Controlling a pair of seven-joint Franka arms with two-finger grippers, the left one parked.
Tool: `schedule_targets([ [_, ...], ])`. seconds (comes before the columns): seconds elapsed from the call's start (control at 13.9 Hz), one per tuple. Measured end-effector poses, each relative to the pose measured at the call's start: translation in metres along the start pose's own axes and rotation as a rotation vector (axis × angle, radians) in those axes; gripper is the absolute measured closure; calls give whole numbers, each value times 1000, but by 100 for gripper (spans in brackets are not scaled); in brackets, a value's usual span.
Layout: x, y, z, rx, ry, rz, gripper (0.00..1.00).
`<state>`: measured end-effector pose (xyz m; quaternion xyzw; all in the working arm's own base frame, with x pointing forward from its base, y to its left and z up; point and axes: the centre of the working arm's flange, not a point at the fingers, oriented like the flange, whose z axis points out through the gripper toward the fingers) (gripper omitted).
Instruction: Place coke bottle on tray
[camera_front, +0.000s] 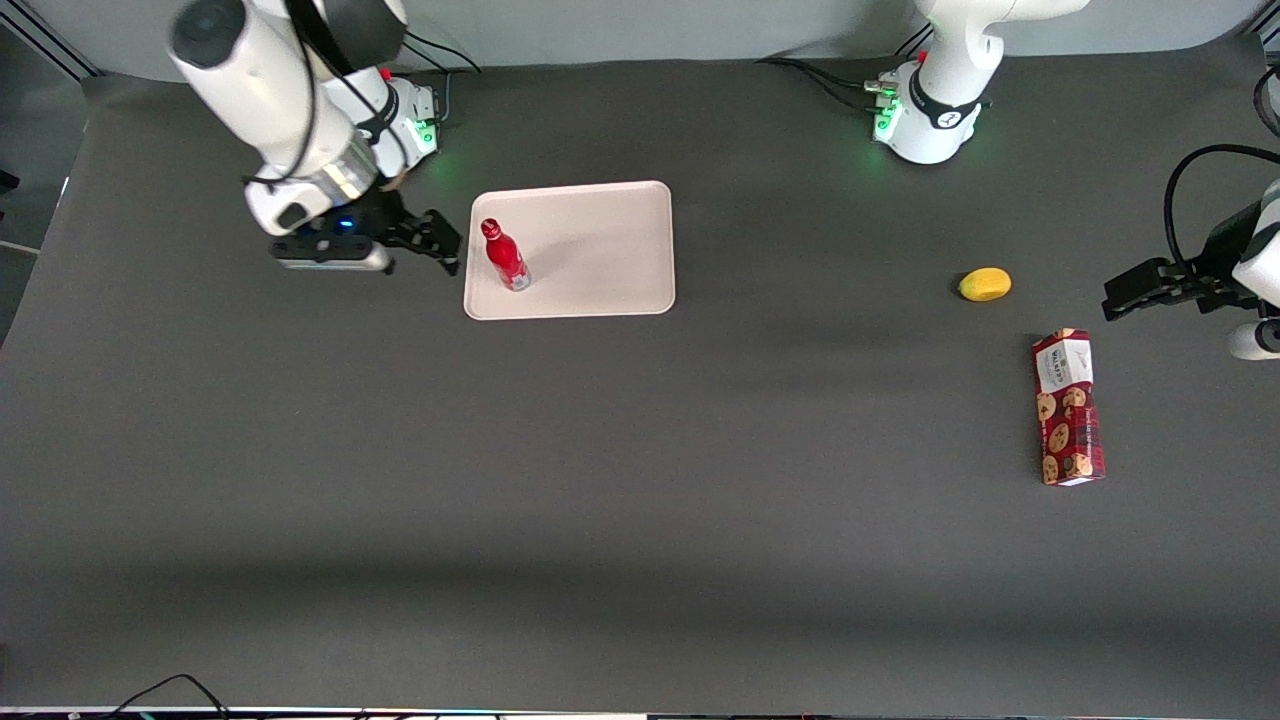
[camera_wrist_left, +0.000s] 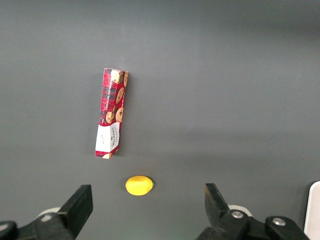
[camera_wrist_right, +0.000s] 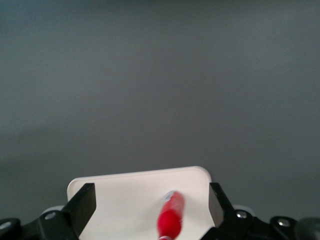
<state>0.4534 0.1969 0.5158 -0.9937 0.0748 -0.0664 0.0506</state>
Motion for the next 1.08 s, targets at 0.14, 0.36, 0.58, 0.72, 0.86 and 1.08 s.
schedule_targets([
  [0.14, 26, 13, -39, -36, 19, -26, 0],
  [0.36, 70, 50, -80, -21, 29, -48, 0],
  [0.58, 106, 97, -92, -17, 1, -74, 0],
  [0.72, 128, 124, -92, -24, -16, -103, 0],
  [0.86, 148, 139, -86, -63, -26, -143, 0],
  [1.08, 163, 134, -62, -77, -60, -161, 0],
])
